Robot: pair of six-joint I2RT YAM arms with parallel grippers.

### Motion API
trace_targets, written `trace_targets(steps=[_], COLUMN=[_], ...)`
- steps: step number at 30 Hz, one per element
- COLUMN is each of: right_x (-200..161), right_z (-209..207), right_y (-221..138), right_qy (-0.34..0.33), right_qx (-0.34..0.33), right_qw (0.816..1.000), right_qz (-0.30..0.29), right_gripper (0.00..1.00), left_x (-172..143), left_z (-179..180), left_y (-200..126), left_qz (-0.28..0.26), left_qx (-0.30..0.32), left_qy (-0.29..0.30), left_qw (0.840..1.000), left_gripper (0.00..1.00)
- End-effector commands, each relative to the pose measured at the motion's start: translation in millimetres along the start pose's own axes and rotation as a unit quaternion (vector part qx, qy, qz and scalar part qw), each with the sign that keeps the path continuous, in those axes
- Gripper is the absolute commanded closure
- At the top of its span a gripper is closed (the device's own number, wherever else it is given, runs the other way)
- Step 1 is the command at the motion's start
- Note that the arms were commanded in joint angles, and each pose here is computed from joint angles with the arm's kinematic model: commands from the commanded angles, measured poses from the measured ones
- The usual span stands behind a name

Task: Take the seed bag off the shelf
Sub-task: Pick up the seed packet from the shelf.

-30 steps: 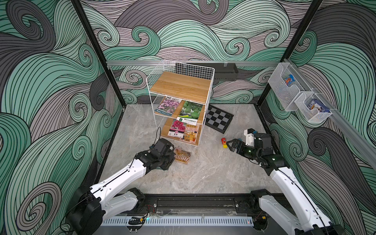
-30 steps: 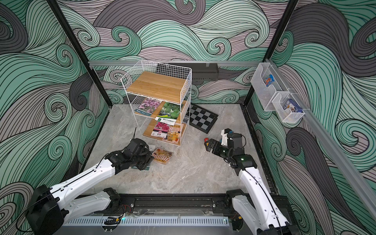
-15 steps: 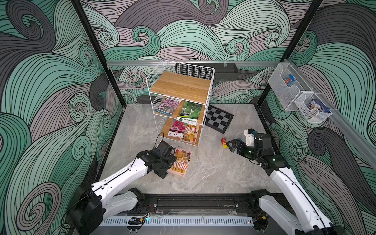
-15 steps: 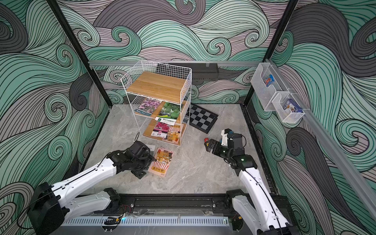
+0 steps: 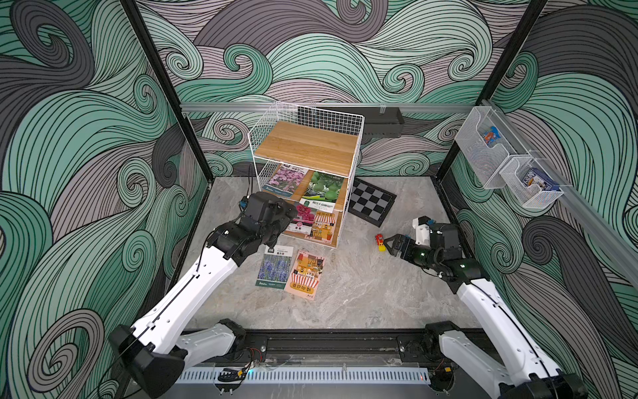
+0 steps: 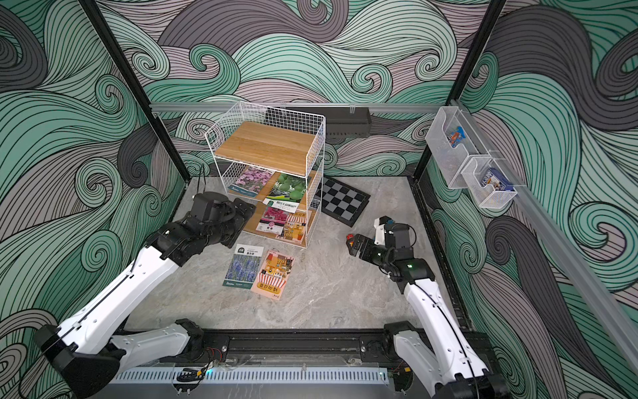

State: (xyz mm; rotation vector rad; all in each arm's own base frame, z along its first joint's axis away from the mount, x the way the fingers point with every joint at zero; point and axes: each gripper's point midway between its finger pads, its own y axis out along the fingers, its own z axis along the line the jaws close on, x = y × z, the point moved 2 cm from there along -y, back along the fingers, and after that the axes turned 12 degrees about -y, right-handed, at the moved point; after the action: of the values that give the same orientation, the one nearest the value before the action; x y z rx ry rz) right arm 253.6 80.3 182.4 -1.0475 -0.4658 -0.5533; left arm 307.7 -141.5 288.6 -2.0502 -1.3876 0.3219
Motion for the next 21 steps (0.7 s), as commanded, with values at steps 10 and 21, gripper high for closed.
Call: trace_targets(steps=[10,21], right_x=[4.3,8.0], right_z=[6.7,7.9], right_y=[-9.3,-9.2], right_qy=[-0.008,-0.009], right_qx=[0.008,0.007], right_qw=[1.0,1.0], right_qz=[-0.01,-0.009], right_gripper=[0.01,0.01], left_x=[67.3,78.1], left_z=[-57.7,-34.0], left_y=[57.5,116.6], left_qz=[-0.04,-0.014], left_qx=[-0.074,-0.026], left_qy=[-0.048,-0.081], left_qw=[0.995,0.996], left_gripper=[0.01,0.02])
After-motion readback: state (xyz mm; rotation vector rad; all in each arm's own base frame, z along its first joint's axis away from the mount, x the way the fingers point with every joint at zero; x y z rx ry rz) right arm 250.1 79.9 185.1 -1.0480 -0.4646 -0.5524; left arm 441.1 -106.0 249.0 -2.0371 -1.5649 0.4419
